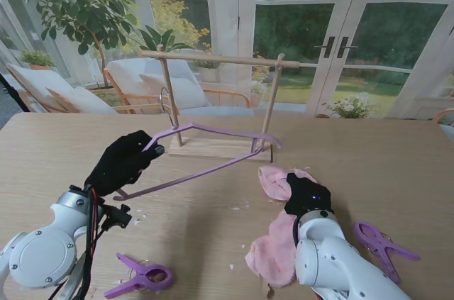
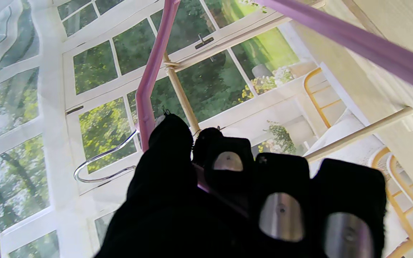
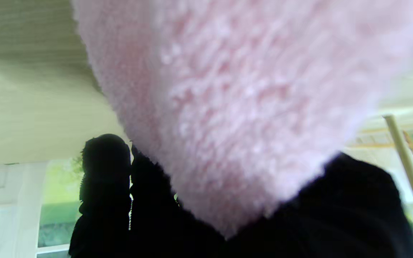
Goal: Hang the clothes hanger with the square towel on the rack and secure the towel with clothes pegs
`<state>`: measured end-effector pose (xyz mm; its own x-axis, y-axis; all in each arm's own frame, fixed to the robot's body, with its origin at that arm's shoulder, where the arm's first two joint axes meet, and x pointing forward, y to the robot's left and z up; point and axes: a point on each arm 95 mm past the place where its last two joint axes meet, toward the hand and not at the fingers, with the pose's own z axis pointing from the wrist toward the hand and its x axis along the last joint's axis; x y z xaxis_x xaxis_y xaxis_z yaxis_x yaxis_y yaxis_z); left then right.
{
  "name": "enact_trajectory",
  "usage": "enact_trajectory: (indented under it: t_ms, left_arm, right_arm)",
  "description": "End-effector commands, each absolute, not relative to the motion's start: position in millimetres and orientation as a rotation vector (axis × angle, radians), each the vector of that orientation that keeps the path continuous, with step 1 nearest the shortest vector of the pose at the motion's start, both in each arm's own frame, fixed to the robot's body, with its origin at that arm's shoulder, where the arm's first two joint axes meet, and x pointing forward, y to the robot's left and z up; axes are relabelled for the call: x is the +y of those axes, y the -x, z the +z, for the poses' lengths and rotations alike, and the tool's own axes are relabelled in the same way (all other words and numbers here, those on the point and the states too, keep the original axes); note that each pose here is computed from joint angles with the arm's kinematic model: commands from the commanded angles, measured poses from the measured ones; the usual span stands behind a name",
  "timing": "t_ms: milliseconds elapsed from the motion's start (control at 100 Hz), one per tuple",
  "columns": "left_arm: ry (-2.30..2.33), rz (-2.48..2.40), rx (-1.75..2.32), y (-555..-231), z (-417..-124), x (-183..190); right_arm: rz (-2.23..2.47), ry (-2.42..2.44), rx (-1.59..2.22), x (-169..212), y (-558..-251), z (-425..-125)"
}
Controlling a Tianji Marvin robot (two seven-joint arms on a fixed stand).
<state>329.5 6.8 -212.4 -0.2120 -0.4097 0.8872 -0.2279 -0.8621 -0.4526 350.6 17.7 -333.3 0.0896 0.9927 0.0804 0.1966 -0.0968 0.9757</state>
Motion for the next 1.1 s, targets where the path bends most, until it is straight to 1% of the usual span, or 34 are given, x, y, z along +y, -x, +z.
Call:
enact_trajectory:
  t_ms: [0, 280, 660, 890, 1090]
  left_arm:
    - [1.919, -2.216, 0.8, -331.5, -213.5, 1.7]
    - [2.023, -2.122, 0.827, -342.8, -219.1, -7.2]
    - [2.145, -2.01, 0.84, -359.2, -234.4, -25.5]
    - [2.191, -1.968, 0.838, -364.6, -241.8, -34.9]
    - [2.232, -1.936, 0.838, -367.9, -247.8, -41.2]
  right_arm:
    - [1.155, -1.469, 1.257, 24.7, -338.0, -322.7]
    - [1.335, -1.391, 1.221, 19.9, -306.0, -259.3]
    - [1.47, -1.312, 1.227, 21.9, -284.8, -184.4]
    - [1.545, -1.286, 1.218, 31.6, -294.8, -157.2]
    - [1.622, -1.279, 1.184, 43.2, -307.4, -126.5]
